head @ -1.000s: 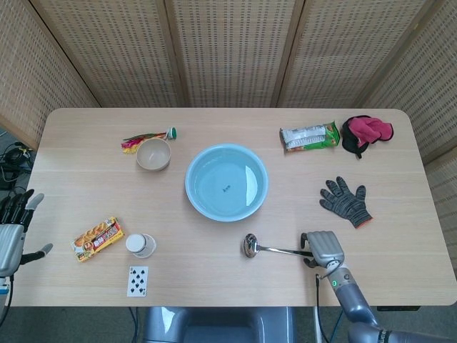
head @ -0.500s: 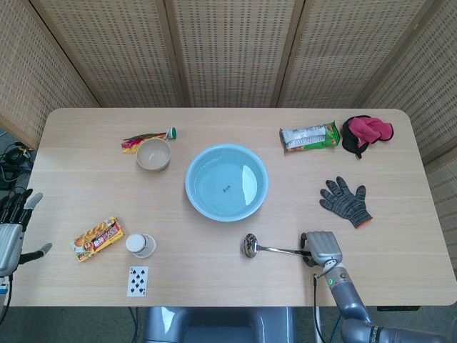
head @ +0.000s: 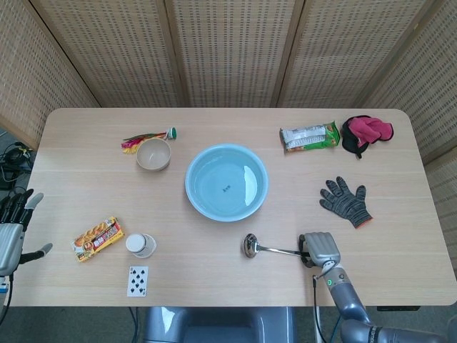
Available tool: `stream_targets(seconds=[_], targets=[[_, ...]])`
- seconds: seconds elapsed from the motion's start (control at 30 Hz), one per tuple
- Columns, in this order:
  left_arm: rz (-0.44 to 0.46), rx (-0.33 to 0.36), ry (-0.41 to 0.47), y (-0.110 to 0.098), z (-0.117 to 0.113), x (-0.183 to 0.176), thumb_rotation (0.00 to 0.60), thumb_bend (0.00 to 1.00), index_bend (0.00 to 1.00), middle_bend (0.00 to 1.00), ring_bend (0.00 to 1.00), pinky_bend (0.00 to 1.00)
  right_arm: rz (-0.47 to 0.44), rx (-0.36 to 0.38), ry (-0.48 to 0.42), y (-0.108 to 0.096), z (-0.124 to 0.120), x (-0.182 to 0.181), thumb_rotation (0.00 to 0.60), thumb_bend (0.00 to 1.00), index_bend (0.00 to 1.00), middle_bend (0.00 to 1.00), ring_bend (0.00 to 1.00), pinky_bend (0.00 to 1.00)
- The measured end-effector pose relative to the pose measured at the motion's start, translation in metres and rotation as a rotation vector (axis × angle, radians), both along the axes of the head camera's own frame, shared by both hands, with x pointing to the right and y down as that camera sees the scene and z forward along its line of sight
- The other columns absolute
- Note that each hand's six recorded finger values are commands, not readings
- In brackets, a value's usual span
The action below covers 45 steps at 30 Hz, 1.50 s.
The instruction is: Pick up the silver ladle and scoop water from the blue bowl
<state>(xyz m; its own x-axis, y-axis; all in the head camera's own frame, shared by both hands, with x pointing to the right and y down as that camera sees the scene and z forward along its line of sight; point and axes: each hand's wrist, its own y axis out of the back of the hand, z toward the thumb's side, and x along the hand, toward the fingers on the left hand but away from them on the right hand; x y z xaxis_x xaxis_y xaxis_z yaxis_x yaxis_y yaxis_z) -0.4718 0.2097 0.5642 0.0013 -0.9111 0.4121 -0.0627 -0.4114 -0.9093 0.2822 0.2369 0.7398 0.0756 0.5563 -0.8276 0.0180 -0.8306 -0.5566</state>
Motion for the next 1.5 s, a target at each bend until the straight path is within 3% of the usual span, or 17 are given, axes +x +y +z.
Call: stream_targets(seconds=[0.37, 0.7, 1.03, 1.5], targets=[[0.001, -0.002, 0.002, 0.000, 0.000, 0.001, 0.600, 0.00, 0.00, 0.00, 0.00, 0.00, -0.004, -0.011, 0.018, 0.003, 0.006, 0.006, 0.600, 0.56, 0.53, 0.98, 1.00, 1.00], [0.002, -0.005, 0.004, 0.000, 0.001, 0.001, 0.600, 0.00, 0.00, 0.00, 0.00, 0.00, 0.018, -0.023, 0.010, 0.002, 0.007, 0.008, 0.600, 0.86, 0.69, 1.00, 1.00, 1.00], [0.002, -0.006, 0.008, 0.000, 0.000, 0.001, 0.600, 0.00, 0.00, 0.00, 0.00, 0.00, 0.098, -0.008, -0.064, -0.013, -0.017, 0.011, 0.600, 0.90, 0.72, 1.00, 1.00, 1.00], [0.001, -0.010, 0.009, -0.001, 0.001, 0.001, 0.600, 0.00, 0.00, 0.00, 0.00, 0.00, 0.122, 0.042, -0.129, -0.032, -0.054, 0.020, 0.600, 0.92, 0.74, 1.00, 1.00, 1.00]])
